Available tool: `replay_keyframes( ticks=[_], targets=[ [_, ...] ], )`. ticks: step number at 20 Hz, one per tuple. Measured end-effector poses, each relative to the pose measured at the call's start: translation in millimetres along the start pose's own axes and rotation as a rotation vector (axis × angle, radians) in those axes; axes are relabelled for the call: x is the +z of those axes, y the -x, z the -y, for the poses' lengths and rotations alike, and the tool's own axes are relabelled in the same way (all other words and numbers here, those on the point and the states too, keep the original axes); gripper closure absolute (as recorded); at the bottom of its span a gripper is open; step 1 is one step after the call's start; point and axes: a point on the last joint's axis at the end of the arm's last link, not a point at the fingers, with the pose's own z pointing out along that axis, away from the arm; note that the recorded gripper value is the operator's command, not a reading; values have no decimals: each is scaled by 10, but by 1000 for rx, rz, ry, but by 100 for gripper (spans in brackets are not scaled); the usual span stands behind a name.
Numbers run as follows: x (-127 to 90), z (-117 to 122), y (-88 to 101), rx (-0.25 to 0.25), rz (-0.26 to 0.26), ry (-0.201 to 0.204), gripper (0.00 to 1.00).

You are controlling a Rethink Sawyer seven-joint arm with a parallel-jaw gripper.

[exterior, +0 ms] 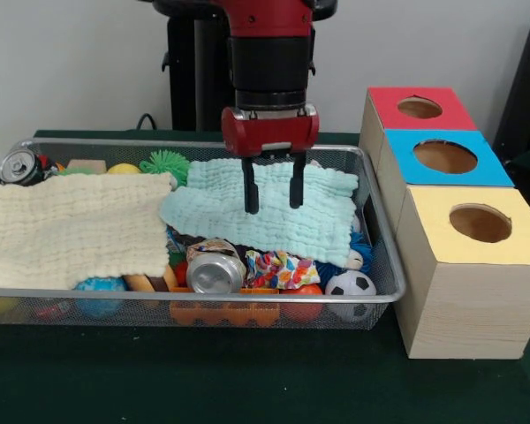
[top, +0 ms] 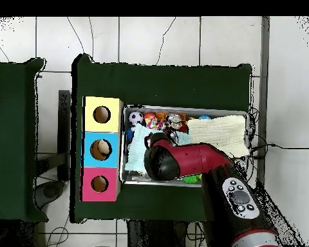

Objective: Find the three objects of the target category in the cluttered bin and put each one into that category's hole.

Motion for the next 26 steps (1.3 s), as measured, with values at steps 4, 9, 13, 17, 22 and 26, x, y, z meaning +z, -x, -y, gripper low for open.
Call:
replay_keyframes(
  ticks=[4,9,13,17,22,26],
  targets=[
    [145,-77,62,-6,3,13,0],
    [275,-111,87,-2,4,26,0],
    [349,-102,92,3,3,29,0],
    [386,-100,94,6,6,30,0],
    [451,-122,88,10,25,34,0],
    [508,-150,68,13,35,40,0]
  ],
)
